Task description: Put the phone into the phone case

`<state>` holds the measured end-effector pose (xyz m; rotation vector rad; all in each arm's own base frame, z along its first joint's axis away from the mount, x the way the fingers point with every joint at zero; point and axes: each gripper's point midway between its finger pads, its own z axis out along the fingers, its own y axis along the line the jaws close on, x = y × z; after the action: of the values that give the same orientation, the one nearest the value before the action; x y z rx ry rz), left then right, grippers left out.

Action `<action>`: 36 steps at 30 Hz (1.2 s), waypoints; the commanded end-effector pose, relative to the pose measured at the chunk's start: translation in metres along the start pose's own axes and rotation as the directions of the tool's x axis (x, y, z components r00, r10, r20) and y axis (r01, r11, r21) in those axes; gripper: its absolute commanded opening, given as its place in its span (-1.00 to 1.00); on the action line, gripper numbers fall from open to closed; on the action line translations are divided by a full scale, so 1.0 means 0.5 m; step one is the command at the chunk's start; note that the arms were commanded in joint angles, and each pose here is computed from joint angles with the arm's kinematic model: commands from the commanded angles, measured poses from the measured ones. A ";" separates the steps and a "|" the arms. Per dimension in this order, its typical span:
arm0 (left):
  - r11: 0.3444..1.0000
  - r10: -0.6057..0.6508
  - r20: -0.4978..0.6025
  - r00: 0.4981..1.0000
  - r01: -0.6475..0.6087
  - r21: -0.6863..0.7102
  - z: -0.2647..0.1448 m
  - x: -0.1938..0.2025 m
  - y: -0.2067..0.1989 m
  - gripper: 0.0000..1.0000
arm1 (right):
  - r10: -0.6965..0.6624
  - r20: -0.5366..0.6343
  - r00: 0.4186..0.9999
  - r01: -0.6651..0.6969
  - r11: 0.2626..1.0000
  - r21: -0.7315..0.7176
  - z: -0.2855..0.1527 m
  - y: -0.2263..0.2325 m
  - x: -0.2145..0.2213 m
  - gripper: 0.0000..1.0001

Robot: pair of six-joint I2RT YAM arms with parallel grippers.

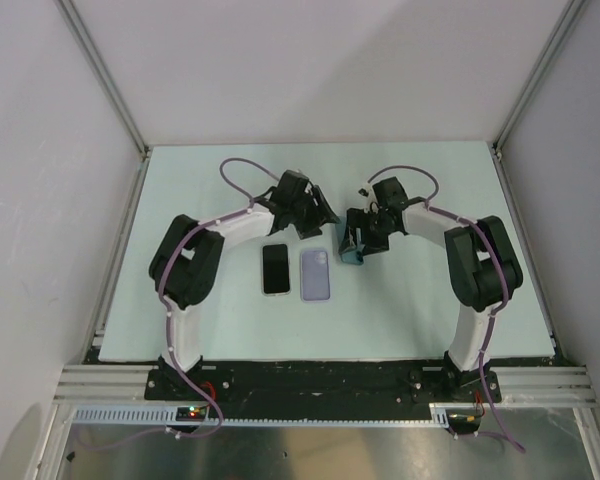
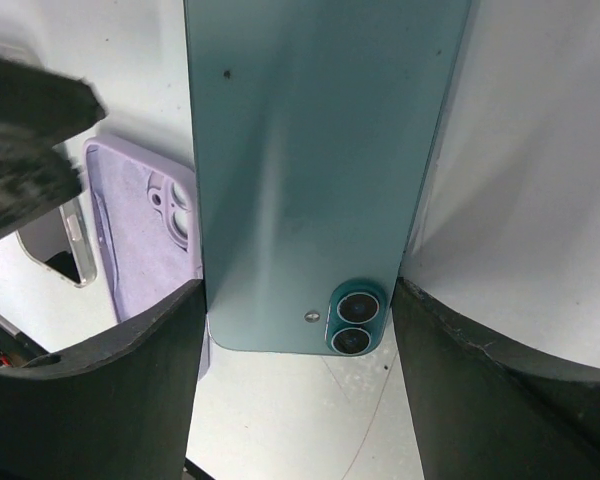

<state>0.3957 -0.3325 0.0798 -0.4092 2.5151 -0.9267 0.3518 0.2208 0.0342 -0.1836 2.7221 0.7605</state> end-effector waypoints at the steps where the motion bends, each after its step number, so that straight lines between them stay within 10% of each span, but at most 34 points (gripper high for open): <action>1: 0.997 -0.025 0.001 1.000 0.024 0.069 0.023 -0.021 -0.048 0.34 | 0.007 -0.047 0.999 -0.008 0.999 -0.031 0.009 0.014 0.041 -0.20; 14: 0.997 -0.055 -0.022 0.998 0.056 0.053 0.099 -0.021 -0.039 0.19 | -0.008 -0.047 0.999 0.006 0.999 -0.051 0.009 0.018 0.046 -0.20; 23: 0.995 -0.074 -0.061 0.995 0.078 0.058 0.130 0.006 -0.050 -0.44 | -0.048 -0.002 0.999 0.048 0.999 -0.019 0.012 0.024 0.037 -0.12; 28: 0.994 -0.078 -0.060 0.995 0.082 0.068 0.121 0.006 -0.061 -0.94 | -0.080 0.047 0.996 0.077 0.996 0.047 0.003 0.019 0.021 0.33; 36: 0.990 -0.080 -0.039 0.996 0.084 0.116 0.045 -0.027 -0.112 -1.00 | -0.260 0.283 0.923 0.218 0.961 0.173 -0.057 0.055 -0.023 0.84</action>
<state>0.4223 -0.3783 0.0455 -0.4623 2.5527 -1.0372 0.3370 0.2286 0.0370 -0.2754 2.6164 0.5992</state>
